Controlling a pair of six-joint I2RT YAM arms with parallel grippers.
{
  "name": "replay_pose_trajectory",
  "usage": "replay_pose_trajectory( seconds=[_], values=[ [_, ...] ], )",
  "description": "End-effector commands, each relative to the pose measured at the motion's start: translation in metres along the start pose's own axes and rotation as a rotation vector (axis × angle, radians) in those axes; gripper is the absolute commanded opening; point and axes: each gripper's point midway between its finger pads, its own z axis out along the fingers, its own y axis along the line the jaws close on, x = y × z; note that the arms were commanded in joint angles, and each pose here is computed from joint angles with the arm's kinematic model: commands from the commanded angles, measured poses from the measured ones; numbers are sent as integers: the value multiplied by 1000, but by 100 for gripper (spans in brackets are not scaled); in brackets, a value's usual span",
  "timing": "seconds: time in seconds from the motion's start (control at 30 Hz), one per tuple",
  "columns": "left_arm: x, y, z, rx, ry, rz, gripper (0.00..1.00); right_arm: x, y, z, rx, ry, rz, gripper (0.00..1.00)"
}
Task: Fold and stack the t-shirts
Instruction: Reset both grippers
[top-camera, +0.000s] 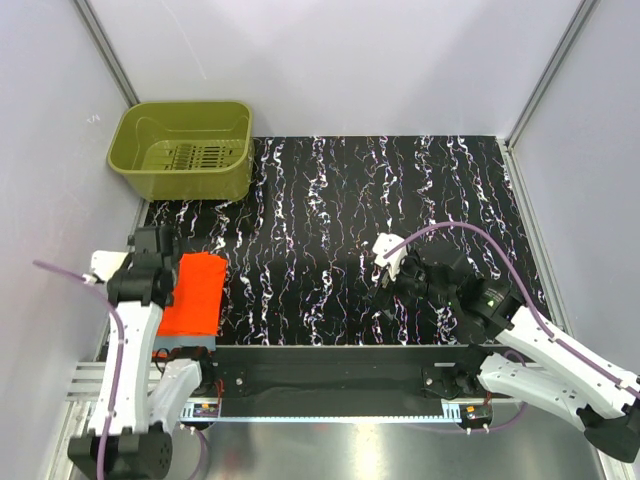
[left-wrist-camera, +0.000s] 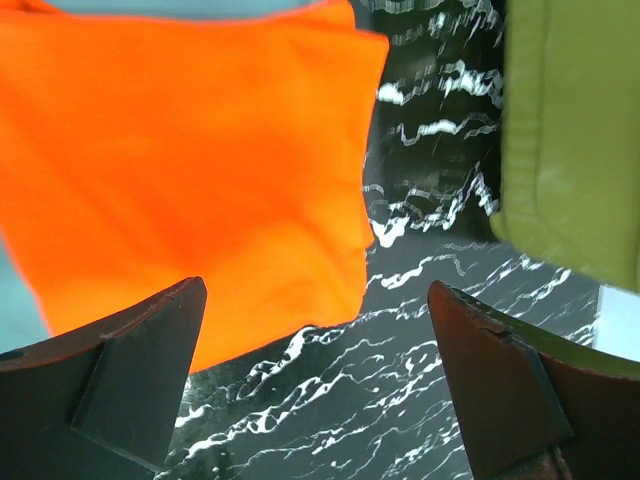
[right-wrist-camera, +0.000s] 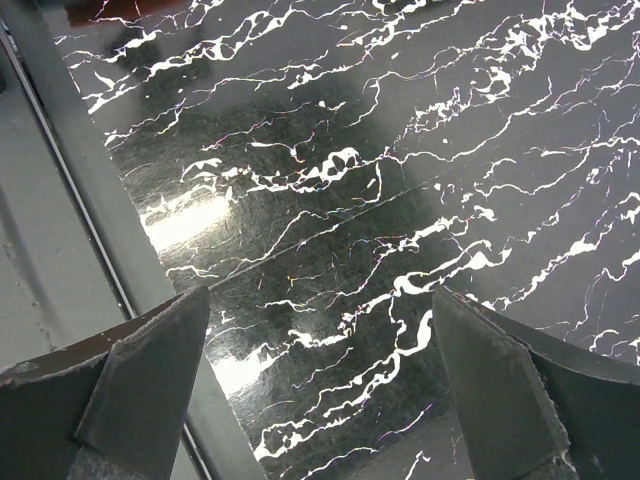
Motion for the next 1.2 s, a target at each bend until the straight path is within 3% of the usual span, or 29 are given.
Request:
replay_pose_trajectory(
  seconds=[0.0, 0.07, 0.23, 0.3, 0.33, 0.4, 0.43, 0.53, 0.6, 0.7, 0.73, 0.77, 0.8, 0.83, 0.9, 0.93, 0.97, 1.07, 1.1, 1.17],
  values=[
    [-41, -4, -19, 65, -165, -20, 99, -22, -2, -3, 9, -61, 7, 100],
    [-43, -28, -16, 99, -168, 168, 99, -21, -2, -3, 12, -55, 12, 100],
    [1, -84, -12, 220, 27, 393, 99, -24, -7, 2, 51, -65, 106, 100],
    [43, -94, -17, 323, 130, 481, 99, -30, -9, 2, 70, -96, 161, 100],
    [57, -114, -24, 435, 145, 473, 99, -28, -9, 3, 90, -103, 238, 100],
    [105, -108, -40, 545, 280, 527, 99, -38, -15, 1, 132, -176, 334, 100],
    [120, -124, -54, 665, 308, 514, 99, -31, -12, 4, 136, -186, 441, 100],
    [182, -117, -98, 912, 496, 579, 99, -24, -21, 1, 224, -279, 689, 100],
    [223, -88, -127, 1034, 669, 648, 99, -19, -27, -8, 270, -342, 807, 100],
    [253, -57, -169, 1221, 866, 671, 99, 6, -42, -21, 388, -446, 1011, 100],
    [254, -57, -186, 1305, 900, 643, 99, 28, -40, -15, 403, -450, 1112, 100],
    [262, -34, -187, 1305, 992, 643, 99, 26, -41, -27, 389, -531, 1171, 100],
    [261, -27, -190, 1331, 1020, 613, 99, 34, -43, -28, 398, -568, 1229, 100],
    [246, -33, -211, 1457, 1016, 532, 99, 52, -37, -20, 382, -568, 1311, 100],
    [242, -13, -203, 1461, 1067, 422, 99, 49, -31, -29, 293, -663, 1364, 100],
    [220, -17, -223, 1591, 1047, 320, 99, 59, -28, -24, 280, -658, 1400, 100],
    [222, -1, -211, 1553, 1091, 265, 99, 72, -24, -14, 308, -584, 1419, 100],
    [188, 7, -225, 1671, 1118, 49, 99, 85, -15, 0, 306, -492, 1516, 100],
    [189, 17, -211, 1650, 1119, 2, 99, 87, -12, 3, 291, -476, 1533, 100],
    [175, 21, -224, 1726, 1132, -39, 99, 89, -9, 4, 270, -487, 1558, 100]
  ],
)
